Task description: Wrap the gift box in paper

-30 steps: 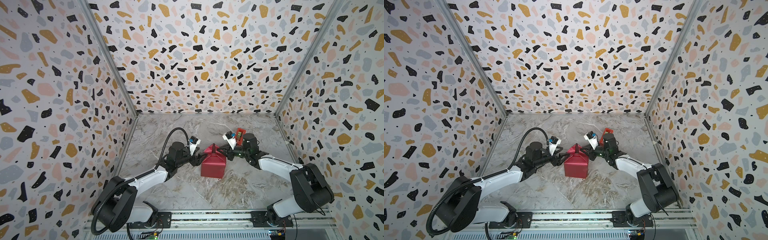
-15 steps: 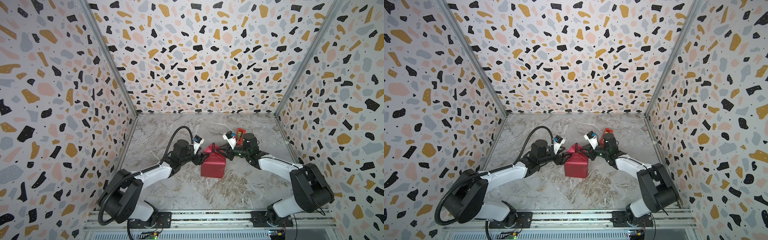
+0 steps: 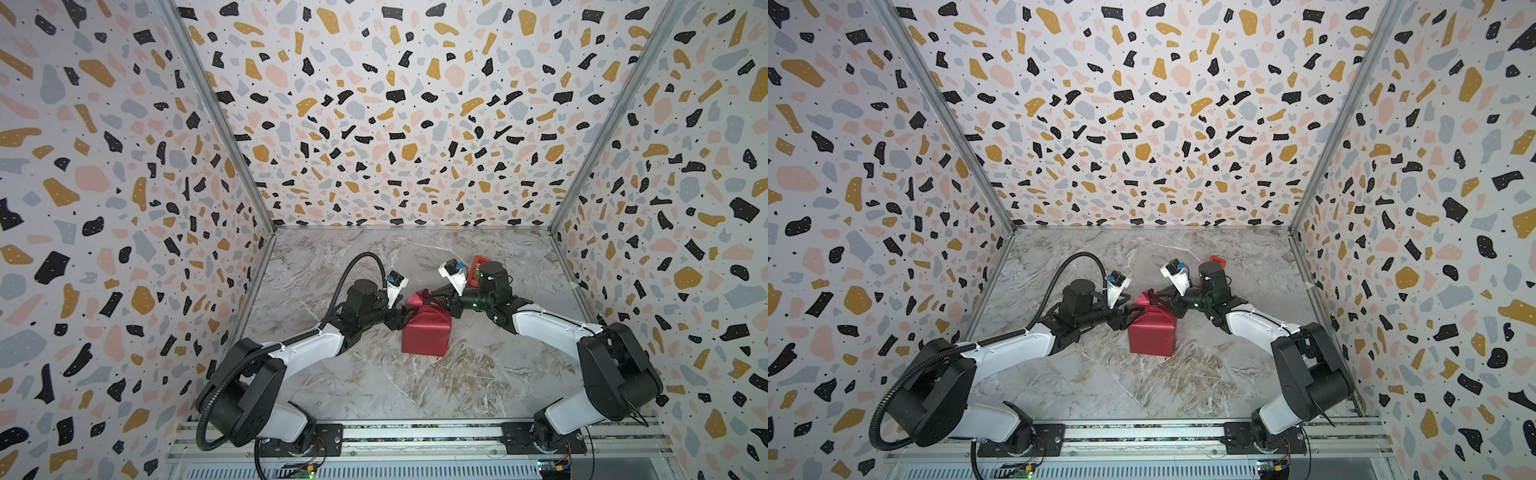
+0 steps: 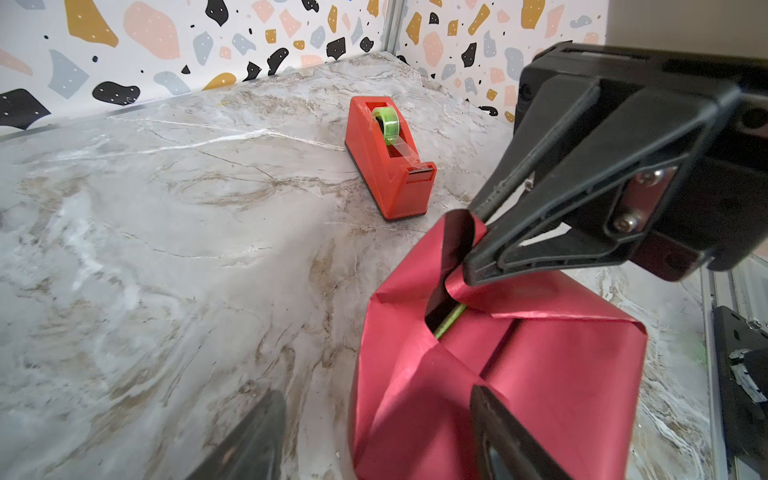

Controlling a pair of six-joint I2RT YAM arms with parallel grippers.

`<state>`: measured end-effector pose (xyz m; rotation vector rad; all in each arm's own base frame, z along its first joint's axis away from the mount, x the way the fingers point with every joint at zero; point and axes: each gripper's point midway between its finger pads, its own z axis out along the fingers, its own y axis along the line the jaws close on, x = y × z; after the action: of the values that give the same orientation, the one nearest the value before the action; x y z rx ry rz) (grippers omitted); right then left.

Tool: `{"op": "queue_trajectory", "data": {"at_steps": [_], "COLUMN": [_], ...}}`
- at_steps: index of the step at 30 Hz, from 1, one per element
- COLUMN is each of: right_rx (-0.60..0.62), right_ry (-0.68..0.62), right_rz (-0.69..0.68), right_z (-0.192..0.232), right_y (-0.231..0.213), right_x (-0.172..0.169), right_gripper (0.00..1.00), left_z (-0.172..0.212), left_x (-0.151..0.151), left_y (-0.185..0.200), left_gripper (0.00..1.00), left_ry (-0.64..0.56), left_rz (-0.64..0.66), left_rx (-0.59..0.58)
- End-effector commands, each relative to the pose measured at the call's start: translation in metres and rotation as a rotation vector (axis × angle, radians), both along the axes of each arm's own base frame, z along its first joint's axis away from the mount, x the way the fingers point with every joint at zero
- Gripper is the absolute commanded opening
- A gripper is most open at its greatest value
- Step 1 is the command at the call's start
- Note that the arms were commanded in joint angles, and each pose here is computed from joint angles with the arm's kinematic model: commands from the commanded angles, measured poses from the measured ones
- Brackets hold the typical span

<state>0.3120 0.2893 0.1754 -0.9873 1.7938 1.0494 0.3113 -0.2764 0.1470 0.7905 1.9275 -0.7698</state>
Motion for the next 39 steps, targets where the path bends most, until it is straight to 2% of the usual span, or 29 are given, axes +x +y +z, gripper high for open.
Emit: {"op": "queue_trajectory", "data": {"at_steps": [1,7,17,29,39], "right_rx": [0.028,0.042,0.047,0.039,0.002], "right_ry": [-0.016,-0.014,-0.002,0.039,0.034], "right_rz": [0.039,0.051,0.059,0.08,0.07], "right_z": [0.014,0.018,0.015,-0.001,-0.018], "right_y": [0.001,0.0,-0.003,0.0,0.0], "right_x": [-0.011,-0.018,-0.031,-0.058,-0.072], "right_gripper": [0.06,0.01,0.01,0.09,0.09], "left_z": [-0.003,-0.004,-0.007,-0.007,0.021], "left_x": [0.0,0.001,0.003,0.001,0.002], "left_y": [0.001,0.001,0.002,0.0,0.005], "left_gripper": [0.7,0.7,0.7,0.7,0.72], "left_ry": [0.007,0.01,0.024,0.029,0.004], "left_rz": [0.01,0.022,0.044,0.055,0.117], "left_rx": [0.013,0.014,0.016,0.015,-0.087]}}
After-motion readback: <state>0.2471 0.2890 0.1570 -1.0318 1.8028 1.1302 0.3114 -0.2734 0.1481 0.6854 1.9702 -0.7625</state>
